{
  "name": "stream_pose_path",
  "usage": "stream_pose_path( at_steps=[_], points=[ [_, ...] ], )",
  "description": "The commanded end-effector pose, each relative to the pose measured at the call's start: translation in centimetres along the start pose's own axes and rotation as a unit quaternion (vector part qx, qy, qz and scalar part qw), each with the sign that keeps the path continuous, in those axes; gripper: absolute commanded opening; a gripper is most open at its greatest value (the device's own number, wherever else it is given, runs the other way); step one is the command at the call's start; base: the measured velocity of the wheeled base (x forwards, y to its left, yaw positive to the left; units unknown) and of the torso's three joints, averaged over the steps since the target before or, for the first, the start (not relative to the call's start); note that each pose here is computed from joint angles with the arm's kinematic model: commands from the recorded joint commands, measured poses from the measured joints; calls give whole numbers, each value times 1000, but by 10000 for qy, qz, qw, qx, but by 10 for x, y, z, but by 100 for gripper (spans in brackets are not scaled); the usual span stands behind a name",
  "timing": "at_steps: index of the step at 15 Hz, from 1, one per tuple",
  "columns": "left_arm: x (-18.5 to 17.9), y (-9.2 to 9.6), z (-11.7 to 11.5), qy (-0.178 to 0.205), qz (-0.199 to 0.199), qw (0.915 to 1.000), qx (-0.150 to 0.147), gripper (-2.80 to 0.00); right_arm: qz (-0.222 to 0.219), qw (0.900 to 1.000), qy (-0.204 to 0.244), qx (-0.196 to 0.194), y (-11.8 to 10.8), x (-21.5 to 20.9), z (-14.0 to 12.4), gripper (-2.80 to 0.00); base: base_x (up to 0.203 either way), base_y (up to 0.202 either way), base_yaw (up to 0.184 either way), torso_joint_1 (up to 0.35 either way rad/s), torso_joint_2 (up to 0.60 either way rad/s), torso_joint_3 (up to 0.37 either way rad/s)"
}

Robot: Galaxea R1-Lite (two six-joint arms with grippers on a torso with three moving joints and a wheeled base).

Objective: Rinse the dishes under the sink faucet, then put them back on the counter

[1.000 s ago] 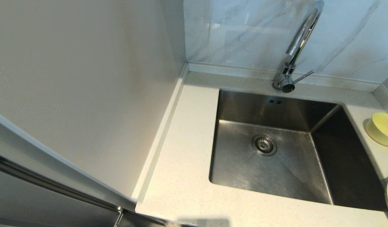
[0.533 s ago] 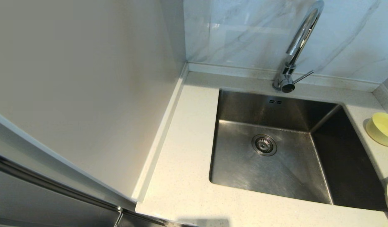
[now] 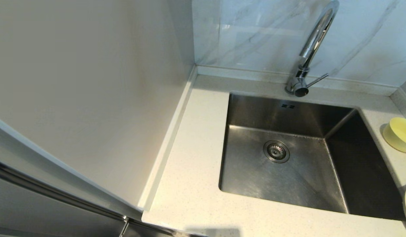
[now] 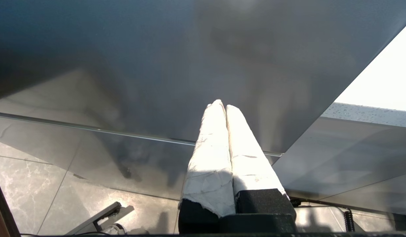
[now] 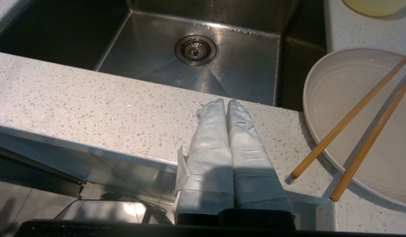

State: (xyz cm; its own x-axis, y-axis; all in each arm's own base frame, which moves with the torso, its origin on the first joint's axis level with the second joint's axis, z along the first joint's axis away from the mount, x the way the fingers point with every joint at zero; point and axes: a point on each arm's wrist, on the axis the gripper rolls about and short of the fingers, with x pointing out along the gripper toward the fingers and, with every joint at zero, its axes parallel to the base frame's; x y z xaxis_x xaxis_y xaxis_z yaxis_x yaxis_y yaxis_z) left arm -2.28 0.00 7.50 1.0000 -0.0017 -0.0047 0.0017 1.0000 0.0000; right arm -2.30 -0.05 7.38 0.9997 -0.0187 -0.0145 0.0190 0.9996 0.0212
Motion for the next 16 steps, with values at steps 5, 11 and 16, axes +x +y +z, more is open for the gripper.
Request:
stream_pose_path(
  at_steps=[5, 11, 16],
  points=[
    [0, 0, 0, 0, 1, 10000, 0, -280, -8, 10000, 73, 6, 0, 1, -2, -280, 0, 0, 0, 0, 0, 0],
    [0, 0, 0, 0, 1, 10000, 0, -280, -12, 10000, 73, 23, 0, 1, -2, -280, 0, 0, 0, 0, 0, 0],
    [0, 0, 0, 0, 1, 10000, 0, -280, -16, 10000, 80, 38, 0, 1, -3, -280, 0, 0, 0, 0, 0, 0]
  ],
)
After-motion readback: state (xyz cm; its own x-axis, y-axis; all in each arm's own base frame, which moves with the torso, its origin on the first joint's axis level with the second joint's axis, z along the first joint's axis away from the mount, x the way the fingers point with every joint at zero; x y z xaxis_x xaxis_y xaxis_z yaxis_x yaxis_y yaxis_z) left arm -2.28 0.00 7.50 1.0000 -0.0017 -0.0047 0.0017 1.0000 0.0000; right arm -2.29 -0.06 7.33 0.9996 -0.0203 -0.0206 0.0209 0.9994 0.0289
